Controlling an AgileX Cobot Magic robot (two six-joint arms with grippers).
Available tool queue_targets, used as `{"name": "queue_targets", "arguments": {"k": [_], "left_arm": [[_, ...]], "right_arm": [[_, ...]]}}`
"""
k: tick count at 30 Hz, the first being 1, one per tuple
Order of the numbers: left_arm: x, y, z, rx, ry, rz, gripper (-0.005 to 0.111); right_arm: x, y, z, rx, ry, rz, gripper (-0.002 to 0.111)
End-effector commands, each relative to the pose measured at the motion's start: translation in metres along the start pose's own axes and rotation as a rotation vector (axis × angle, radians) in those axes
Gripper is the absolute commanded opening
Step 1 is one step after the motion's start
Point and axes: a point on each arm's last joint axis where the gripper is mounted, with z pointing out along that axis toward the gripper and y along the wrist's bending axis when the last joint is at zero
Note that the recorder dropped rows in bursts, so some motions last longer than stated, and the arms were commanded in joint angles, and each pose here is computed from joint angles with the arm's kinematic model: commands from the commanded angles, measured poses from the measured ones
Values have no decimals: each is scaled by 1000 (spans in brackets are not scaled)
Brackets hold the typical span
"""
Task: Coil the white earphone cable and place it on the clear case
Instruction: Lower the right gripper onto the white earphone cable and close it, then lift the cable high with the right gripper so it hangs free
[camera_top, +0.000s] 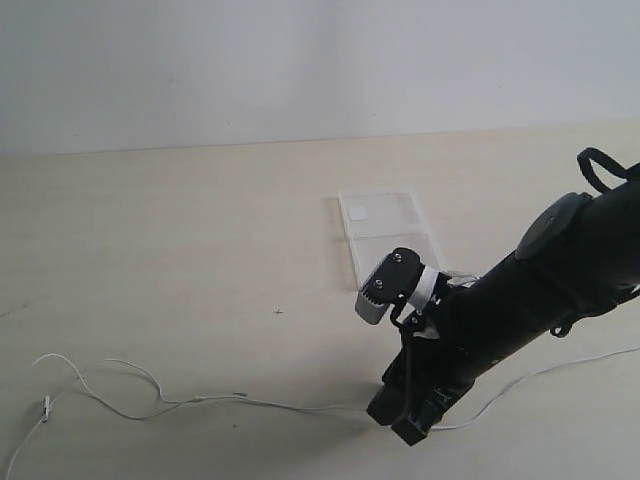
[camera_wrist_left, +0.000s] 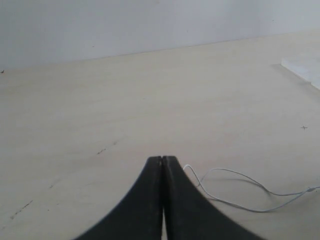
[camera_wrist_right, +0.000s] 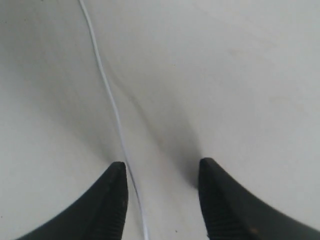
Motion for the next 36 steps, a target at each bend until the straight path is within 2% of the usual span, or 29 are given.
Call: {"name": "queue_targets", "arguments": {"k": [1, 5, 14, 20, 25, 26, 31, 36], "left_arm": [[0, 0, 0, -3, -13, -5, 0], [0, 0, 0, -3, -13, -5, 0], [0, 0, 0, -3, -13, -5, 0], [0, 0, 0, -3, -13, -5, 0], [0, 0, 0, -3, -13, -5, 0], [0, 0, 0, -3, -13, -5, 0], [0, 0, 0, -3, -13, -5, 0], [0, 0, 0, -3, -13, -5, 0]], "right_arm": [[11, -1, 8, -13, 72, -44, 38], [14, 3, 9, -28, 117, -118, 33], [9, 19, 17, 37, 200, -234, 32], [11, 17, 18, 94, 246, -206, 24], [12, 17, 17, 96, 258, -178, 2], [12, 17, 17, 98, 257, -162, 0], [9, 20, 11, 96, 248, -149, 0], [-17, 28, -26, 138, 131, -139, 0]]}}
